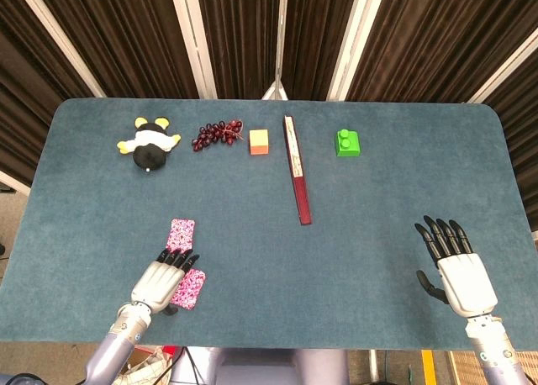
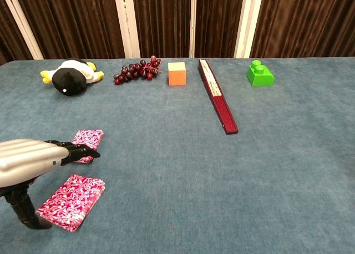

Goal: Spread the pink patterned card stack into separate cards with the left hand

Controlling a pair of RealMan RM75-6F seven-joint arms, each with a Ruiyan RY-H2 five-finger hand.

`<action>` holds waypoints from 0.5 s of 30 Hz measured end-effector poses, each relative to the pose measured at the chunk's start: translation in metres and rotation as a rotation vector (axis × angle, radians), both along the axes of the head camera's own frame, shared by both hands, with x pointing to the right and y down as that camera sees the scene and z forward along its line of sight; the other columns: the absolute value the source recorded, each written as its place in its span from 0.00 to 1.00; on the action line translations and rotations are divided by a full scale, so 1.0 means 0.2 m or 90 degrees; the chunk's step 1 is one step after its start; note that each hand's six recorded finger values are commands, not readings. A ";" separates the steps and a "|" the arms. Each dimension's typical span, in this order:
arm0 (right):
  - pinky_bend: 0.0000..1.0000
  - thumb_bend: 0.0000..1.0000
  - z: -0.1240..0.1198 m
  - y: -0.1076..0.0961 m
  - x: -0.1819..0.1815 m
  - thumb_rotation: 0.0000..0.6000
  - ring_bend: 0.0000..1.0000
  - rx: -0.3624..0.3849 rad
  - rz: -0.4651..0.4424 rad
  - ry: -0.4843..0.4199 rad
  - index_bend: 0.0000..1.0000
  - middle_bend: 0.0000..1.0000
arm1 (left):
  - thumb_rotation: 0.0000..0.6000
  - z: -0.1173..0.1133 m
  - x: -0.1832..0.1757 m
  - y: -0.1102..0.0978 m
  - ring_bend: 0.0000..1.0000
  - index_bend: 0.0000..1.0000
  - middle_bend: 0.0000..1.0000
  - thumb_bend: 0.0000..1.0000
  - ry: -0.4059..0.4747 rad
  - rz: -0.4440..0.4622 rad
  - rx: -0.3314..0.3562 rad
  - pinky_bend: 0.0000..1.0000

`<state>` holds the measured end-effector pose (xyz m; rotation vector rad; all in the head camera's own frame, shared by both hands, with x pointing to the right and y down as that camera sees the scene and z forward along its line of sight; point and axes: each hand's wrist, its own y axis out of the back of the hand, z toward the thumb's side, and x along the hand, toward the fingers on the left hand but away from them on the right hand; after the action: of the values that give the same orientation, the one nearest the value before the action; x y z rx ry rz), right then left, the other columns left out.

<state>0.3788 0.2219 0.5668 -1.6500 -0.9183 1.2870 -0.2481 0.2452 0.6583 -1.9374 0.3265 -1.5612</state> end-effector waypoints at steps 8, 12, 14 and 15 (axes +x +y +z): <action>0.04 0.37 0.00 0.00 0.00 1.00 0.00 -0.001 -0.001 -0.001 0.00 0.00 | 1.00 -0.02 -0.04 -0.15 0.00 0.01 0.00 0.03 -0.005 -0.056 0.028 0.00; 0.04 0.37 0.00 0.00 0.00 1.00 0.00 -0.003 0.000 -0.003 0.00 0.00 | 1.00 -0.01 -0.08 -0.25 0.00 0.02 0.00 0.07 -0.015 -0.090 0.042 0.00; 0.04 0.37 0.00 0.00 0.00 1.00 0.00 -0.004 0.000 -0.003 0.00 0.00 | 1.00 0.01 -0.10 -0.29 0.00 0.03 0.00 0.08 -0.024 -0.105 0.047 0.00; 0.04 0.37 0.00 0.00 0.00 1.00 0.00 -0.004 0.000 -0.004 0.00 0.00 | 1.00 0.02 -0.11 -0.31 0.00 0.03 0.00 0.09 -0.030 -0.114 0.048 0.00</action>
<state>0.3778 0.2217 0.5677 -1.6596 -0.9181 1.2870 -0.2702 0.1825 0.6621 -1.8521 0.5434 -1.6802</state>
